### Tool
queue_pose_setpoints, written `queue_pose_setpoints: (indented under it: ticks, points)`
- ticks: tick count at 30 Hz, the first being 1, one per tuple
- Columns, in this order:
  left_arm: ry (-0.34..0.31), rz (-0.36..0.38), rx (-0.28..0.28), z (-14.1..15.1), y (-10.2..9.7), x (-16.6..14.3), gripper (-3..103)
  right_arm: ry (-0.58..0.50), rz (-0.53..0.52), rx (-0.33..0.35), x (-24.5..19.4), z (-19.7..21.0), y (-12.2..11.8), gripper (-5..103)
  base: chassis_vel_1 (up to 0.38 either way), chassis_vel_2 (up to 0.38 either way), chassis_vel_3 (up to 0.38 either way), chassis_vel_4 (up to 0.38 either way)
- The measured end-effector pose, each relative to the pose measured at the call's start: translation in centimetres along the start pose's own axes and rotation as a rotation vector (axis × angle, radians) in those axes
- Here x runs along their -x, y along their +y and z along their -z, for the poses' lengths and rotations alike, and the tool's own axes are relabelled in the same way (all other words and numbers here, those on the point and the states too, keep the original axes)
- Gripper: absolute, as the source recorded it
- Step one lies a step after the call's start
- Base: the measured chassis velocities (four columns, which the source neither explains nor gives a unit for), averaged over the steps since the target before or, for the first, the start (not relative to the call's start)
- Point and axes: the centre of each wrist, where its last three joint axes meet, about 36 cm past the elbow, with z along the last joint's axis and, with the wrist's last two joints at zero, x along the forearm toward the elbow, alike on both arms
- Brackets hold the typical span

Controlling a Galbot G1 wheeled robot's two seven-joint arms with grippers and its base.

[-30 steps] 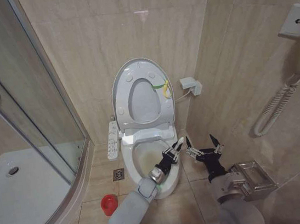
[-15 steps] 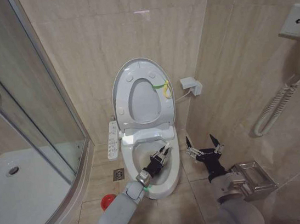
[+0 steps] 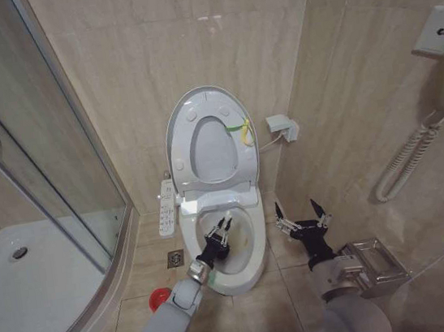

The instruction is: Open the toilet lid, clean the toilet bowl with a toilet brush, close the toilet lid, and flush.

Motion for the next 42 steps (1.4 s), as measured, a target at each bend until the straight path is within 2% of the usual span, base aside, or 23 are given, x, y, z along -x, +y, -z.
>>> queue_pose_setpoints:
  ticks: [4,5,7,8,9,11,15,20,25,30,34,35,37,42]
  points:
    - [0.019,0.055,-0.086,0.7,-0.5,-1.3,19,0.000,0.000,0.000,0.0,0.0,0.0,100,0.000,0.000,0.000,0.000]
    - [0.019,0.055,-0.086,0.7,-0.5,-1.3,19,0.000,0.000,0.000,0.0,0.0,0.0,100,0.000,0.000,0.000,0.000]
    - [0.026,0.059,-0.150,1.1,-0.9,-1.7,19,0.000,0.000,0.000,0.0,0.0,0.0,100,0.000,0.000,0.000,0.000]
    - [0.020,0.051,-0.183,1.1,-1.1,-1.8,19,0.000,0.000,0.000,0.0,0.0,0.0,100,0.000,0.000,0.000,0.000]
    - [0.020,0.051,-0.183,1.1,-1.1,-1.8,19,0.000,0.000,0.000,0.0,0.0,0.0,100,0.000,0.000,0.000,0.000]
    - [-0.003,0.017,-0.224,1.2,-1.3,-1.4,19,0.000,0.000,0.000,0.0,0.0,0.0,100,0.000,0.000,0.000,0.000]
    - [-0.055,-0.044,-0.249,1.8,-1.5,0.3,19,0.000,0.000,0.000,0.0,0.0,0.0,100,0.000,0.000,0.000,0.000]
    - [-0.118,-0.105,-0.234,2.7,-1.7,3.2,19,0.000,0.000,0.000,0.0,0.0,0.0,100,0.000,0.000,0.000,0.000]
    - [-0.118,-0.140,-0.212,2.3,-1.2,4.4,19,0.000,0.000,0.000,0.0,0.0,0.0,100,0.000,0.000,0.000,0.000]
    - [-0.077,-0.168,-0.211,1.0,-0.5,4.5,19,0.000,0.000,0.000,0.0,0.0,0.0,100,0.000,0.000,0.000,0.000]
    - [0.006,-0.167,-0.203,-1.0,0.4,3.1,19,0.000,0.000,0.000,0.0,0.0,0.0,100,0.000,0.000,0.000,0.000]
    - [0.006,-0.167,-0.203,-1.0,0.4,3.1,19,0.000,0.000,0.000,0.0,0.0,0.0,100,0.000,0.000,0.000,0.000]
    - [0.043,-0.177,-0.181,-1.7,0.9,2.4,19,0.000,0.000,0.000,0.0,0.0,0.0,100,0.000,0.000,0.000,0.000]
    - [0.048,-0.173,-0.157,-1.7,1.7,2.5,19,0.000,0.000,0.000,0.0,0.0,0.0,100,0.000,0.000,0.000,0.000]
